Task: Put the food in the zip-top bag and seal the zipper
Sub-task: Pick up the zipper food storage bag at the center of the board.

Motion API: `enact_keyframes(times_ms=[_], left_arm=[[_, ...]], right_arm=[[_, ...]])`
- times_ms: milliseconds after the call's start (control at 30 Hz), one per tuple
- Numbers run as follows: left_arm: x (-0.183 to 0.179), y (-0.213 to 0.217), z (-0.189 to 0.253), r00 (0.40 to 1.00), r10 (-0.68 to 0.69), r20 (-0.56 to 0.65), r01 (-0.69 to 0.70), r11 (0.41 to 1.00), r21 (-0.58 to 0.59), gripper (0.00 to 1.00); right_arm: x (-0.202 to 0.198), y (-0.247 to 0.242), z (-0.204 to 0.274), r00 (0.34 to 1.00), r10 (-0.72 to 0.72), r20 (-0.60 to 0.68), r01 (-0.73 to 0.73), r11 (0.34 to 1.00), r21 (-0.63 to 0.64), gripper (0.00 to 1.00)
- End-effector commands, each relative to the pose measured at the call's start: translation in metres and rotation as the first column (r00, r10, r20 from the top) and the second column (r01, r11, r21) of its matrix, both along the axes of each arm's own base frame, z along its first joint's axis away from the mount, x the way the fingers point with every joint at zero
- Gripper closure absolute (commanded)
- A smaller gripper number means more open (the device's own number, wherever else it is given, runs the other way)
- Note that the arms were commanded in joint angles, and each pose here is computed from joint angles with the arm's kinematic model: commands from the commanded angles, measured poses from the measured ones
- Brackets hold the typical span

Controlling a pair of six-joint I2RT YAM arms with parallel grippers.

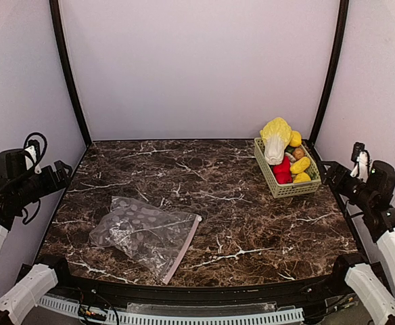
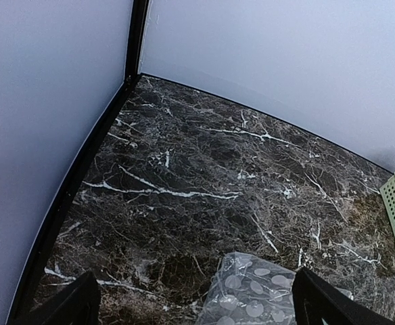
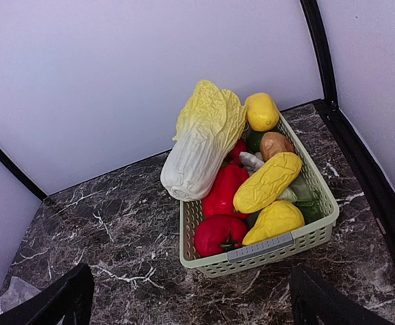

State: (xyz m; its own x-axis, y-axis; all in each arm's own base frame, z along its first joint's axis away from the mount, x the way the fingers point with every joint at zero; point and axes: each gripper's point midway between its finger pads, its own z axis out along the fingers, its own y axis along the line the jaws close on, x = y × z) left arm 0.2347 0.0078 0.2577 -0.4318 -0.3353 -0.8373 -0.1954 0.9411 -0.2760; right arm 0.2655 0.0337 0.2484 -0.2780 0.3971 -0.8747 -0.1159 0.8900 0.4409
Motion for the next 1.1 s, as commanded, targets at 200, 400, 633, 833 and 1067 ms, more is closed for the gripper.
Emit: enact_keyframes(times_ms=[200,400,633,833,1067], left_arm=[[-0.011,-0.036,-0.012,0.982,-0.19,0.004,0.19,0.979,-0.079,0.04],[-0.017,-0.075,-0.058,0.94,-0.325,-0.109,0.27,0.897,-0.349,0.14],[-0.029,-0.098,-0.103,0.924,-0.341,-0.174,0.242,0.873,-0.423,0.15],[-0.035,-0.119,-0.121,0.889,-0.4,-0.224,0.293,0.872,-0.393,0.15],[-0.028,-0.133,-0.102,0.861,-0.472,-0.187,0.414,0.866,-0.28,0.13]], right_arm=[[-0.012,0.029,0.008,0.982,0.174,-0.073,-0.169,0.983,0.072,0.02],[-0.017,0.047,-0.008,0.945,0.268,-0.186,-0.243,0.959,0.147,0.03],[-0.024,0.076,-0.034,0.907,0.332,-0.26,-0.296,0.941,0.166,0.06],[-0.028,0.104,-0.047,0.873,0.39,-0.293,-0.359,0.92,0.154,0.05],[-0.033,0.128,-0.057,0.839,0.453,-0.302,-0.423,0.891,0.164,0.04]])
